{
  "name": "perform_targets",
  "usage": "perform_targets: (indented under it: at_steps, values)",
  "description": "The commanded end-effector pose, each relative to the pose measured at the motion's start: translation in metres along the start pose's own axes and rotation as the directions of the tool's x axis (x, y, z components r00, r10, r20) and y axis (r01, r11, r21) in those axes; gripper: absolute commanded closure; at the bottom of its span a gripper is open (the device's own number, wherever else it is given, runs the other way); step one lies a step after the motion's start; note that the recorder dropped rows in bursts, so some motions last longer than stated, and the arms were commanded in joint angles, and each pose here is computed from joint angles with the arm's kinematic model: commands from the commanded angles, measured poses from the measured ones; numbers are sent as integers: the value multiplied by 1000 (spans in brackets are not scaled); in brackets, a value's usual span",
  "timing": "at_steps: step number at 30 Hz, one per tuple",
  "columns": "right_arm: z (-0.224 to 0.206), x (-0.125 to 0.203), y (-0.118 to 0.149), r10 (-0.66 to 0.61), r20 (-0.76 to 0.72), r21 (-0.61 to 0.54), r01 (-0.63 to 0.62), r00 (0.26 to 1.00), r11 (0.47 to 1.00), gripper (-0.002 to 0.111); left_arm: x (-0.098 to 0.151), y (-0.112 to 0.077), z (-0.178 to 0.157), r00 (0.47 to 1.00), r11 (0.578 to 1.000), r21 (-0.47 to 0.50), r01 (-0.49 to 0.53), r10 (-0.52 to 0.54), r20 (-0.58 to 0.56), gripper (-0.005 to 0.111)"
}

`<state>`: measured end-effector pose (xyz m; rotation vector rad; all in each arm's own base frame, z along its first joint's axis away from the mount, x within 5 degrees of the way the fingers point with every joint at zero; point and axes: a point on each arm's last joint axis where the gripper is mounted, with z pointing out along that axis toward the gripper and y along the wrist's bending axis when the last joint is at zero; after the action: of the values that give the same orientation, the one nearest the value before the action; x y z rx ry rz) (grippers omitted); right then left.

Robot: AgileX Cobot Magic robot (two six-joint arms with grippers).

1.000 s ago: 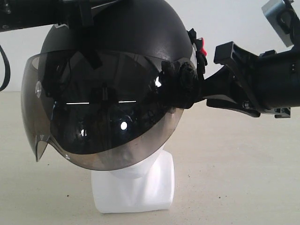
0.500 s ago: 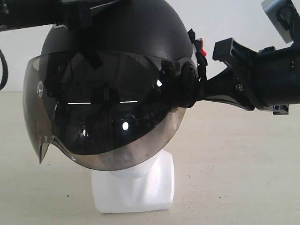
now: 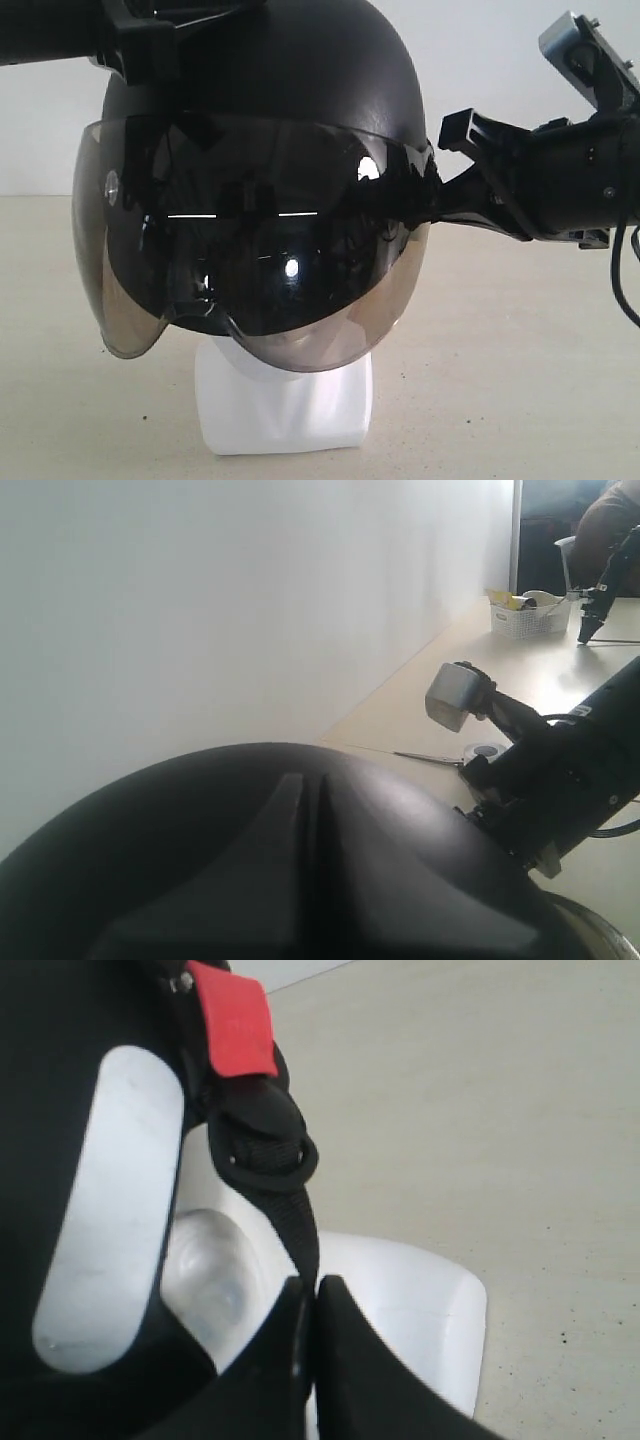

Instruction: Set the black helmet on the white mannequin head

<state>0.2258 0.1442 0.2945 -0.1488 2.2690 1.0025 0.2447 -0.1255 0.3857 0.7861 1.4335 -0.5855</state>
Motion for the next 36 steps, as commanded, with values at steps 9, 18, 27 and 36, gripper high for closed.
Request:
perform_targets:
  at_steps: [9, 18, 27, 36]
  values:
    - [1, -9, -9, -75, 76, 79, 69, 994, 995, 108, 2, 1, -1, 1000, 1000, -18, 7, -7, -19, 102]
    - [1, -10, -6, -17, 90, 52, 12, 996, 999, 53, 4, 1, -1, 999, 1000, -20, -16, 15, -44, 102]
    - [-22, -12, 8, -51, 151, 22, 48, 987, 999, 71, 4, 1, -1, 999, 1000, -20, -8, 8, -43, 102]
    - [-63, -15, 27, -148, 285, 15, 150, 947, 989, 71, 4, 1, -1, 999, 1000, -20, -2, 1, -43, 102]
